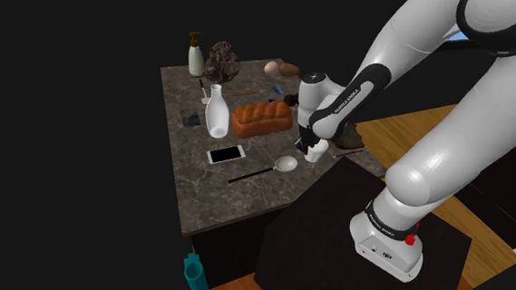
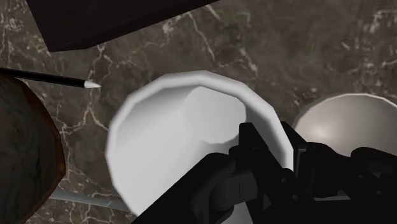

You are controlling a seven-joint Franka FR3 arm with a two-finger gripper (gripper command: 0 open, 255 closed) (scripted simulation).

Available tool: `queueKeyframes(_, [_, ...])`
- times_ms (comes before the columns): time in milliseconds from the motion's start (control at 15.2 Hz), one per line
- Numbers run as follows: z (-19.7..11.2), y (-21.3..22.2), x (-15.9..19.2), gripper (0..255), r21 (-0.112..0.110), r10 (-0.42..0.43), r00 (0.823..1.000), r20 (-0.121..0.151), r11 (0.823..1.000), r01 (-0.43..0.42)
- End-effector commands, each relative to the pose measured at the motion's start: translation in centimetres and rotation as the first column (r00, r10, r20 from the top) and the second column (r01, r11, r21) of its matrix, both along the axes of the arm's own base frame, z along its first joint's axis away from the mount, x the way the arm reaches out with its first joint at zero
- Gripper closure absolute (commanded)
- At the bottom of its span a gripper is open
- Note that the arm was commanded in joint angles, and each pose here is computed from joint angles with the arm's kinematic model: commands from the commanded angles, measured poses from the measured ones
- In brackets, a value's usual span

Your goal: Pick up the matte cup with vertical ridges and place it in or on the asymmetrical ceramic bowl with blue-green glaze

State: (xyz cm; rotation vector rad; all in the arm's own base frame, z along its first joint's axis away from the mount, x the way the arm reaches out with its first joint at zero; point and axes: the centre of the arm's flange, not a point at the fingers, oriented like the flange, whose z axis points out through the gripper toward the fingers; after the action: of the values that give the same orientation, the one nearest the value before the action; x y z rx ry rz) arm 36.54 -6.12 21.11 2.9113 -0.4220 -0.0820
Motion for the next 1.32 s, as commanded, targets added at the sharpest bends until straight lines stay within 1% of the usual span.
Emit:
queueKeyframes(0, [1.1, 0.0, 0.0, 255, 0.001, 0.0, 1.0, 0.0, 1.0, 0.0])
queueKeyframes(1254, [10.9, 0.0, 0.0, 255, 0.001, 0.0, 1.0, 0.0, 1.0, 0.0])
